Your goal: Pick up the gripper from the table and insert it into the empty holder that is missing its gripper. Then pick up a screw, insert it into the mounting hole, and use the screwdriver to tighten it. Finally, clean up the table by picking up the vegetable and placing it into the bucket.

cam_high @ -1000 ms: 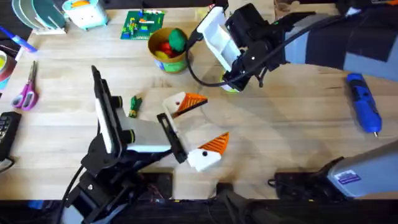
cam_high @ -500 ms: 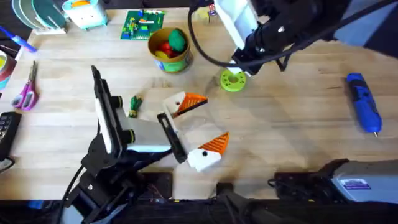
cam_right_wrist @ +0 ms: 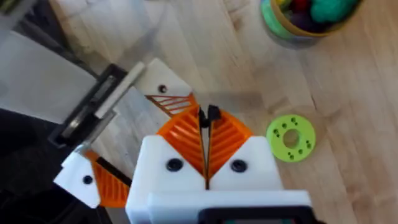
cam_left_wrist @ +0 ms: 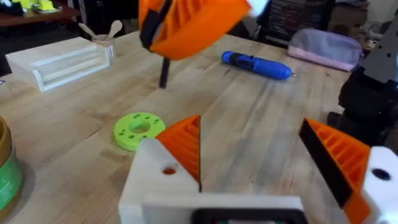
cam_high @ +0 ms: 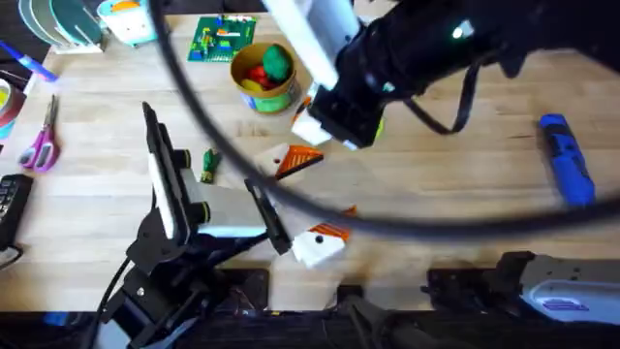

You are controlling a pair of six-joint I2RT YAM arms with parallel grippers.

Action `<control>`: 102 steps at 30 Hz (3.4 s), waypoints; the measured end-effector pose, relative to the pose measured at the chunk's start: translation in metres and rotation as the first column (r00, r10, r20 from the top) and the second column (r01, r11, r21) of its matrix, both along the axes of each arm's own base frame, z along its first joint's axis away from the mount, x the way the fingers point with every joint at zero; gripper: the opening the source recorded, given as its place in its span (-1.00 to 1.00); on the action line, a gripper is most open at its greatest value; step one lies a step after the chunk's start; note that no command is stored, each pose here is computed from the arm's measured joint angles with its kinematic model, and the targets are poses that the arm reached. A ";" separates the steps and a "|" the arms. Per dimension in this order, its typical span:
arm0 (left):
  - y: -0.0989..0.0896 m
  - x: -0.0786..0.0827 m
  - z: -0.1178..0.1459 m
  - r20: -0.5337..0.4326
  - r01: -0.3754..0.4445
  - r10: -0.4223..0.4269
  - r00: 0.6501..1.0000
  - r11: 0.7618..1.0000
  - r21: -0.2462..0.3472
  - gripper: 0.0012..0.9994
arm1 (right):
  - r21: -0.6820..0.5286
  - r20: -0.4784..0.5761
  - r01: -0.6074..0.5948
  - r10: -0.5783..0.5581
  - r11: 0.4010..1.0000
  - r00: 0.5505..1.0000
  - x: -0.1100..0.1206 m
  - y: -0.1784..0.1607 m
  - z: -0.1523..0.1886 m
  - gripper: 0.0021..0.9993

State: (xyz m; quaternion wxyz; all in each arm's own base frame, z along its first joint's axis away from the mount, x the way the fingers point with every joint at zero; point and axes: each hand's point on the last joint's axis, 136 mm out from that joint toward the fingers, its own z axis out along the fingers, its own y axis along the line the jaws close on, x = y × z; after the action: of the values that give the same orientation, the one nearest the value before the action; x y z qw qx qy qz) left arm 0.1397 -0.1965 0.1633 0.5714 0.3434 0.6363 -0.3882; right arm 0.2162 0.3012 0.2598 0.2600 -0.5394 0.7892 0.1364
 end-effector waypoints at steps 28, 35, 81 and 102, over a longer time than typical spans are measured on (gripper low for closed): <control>0.000 0.000 0.000 0.000 0.000 0.000 1.000 1.000 0.000 0.99 | -0.019 -0.051 -0.099 0.098 0.995 0.994 -0.032 0.044 -0.025 -0.99; 0.000 0.000 0.000 -0.001 0.000 0.000 1.000 1.000 0.000 0.99 | -0.030 -0.059 -0.100 0.098 0.995 0.993 -0.033 0.042 -0.027 -0.99; -0.001 -0.001 0.000 -0.005 0.007 -0.007 1.000 1.000 -0.002 0.99 | -0.080 -0.085 -0.096 0.089 0.992 0.992 -0.031 0.044 -0.045 -0.99; 0.000 -0.001 0.000 -0.005 0.006 -0.006 1.000 1.000 -0.002 0.99 | -0.073 -0.064 -0.073 0.068 0.995 0.996 -0.024 0.045 -0.043 0.42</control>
State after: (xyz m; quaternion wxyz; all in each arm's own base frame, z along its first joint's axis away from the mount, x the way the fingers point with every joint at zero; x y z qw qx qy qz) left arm 0.1387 -0.1970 0.1632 0.5690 0.3439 0.6362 -0.3914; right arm 0.1923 0.3459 0.2165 0.2100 -0.5719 0.7819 0.1323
